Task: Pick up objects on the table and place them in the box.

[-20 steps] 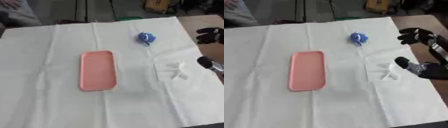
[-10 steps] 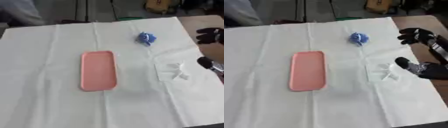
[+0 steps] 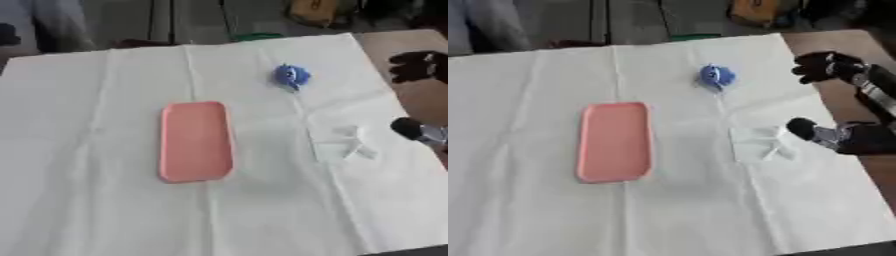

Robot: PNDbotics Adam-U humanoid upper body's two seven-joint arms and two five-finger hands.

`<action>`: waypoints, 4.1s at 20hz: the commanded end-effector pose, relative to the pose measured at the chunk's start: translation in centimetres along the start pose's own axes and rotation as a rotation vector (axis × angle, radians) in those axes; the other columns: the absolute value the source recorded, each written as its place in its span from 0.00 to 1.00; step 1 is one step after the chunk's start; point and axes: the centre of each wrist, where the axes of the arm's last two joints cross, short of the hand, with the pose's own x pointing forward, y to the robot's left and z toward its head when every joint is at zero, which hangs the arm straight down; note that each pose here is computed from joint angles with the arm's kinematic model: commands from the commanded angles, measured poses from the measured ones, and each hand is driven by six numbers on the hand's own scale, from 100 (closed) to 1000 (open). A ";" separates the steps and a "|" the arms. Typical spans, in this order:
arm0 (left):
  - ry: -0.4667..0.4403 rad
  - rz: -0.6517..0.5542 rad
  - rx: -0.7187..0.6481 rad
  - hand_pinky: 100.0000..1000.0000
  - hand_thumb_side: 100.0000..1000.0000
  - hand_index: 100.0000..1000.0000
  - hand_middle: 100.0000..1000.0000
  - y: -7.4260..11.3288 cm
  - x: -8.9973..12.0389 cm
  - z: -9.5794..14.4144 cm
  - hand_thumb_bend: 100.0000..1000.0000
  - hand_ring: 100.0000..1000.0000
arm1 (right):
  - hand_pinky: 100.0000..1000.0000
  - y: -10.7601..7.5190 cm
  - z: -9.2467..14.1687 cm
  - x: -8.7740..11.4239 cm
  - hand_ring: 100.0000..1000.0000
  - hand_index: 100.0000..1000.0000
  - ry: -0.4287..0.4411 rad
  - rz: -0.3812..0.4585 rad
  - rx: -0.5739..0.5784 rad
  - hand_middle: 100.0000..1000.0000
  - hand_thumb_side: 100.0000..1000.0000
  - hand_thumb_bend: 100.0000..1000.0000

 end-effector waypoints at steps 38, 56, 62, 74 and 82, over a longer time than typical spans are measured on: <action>-0.023 0.010 -0.051 0.63 0.78 0.76 0.64 -0.3 0.4 -0.6 0.19 0.61 | 0.94 1.0 -1.0 -10.1 0.89 0.83 0.214 0.267 0.427 0.89 0.55 0.60; -0.025 0.018 -0.055 0.63 0.78 0.76 0.64 -0.4 0.4 -0.6 0.19 0.61 | 0.95 2.4 -2.9 -11.2 0.89 0.83 0.214 0.278 0.473 0.88 0.55 0.59; -0.026 0.020 -0.055 0.63 0.78 0.76 0.64 -0.4 0.5 -0.6 0.19 0.61 | 0.95 2.4 -2.8 -11.5 0.90 0.82 0.223 0.288 0.474 0.88 0.55 0.59; -0.028 0.023 -0.056 0.63 0.78 0.76 0.64 -0.5 0.5 -0.6 0.18 0.61 | 0.95 3.1 -2.5 -12.1 0.90 0.82 0.244 0.285 0.494 0.88 0.54 0.59; -0.030 0.023 -0.055 0.63 0.78 0.76 0.64 -0.5 0.5 -0.7 0.18 0.61 | 0.95 3.1 -2.1 -12.0 0.90 0.82 0.242 0.288 0.493 0.88 0.54 0.59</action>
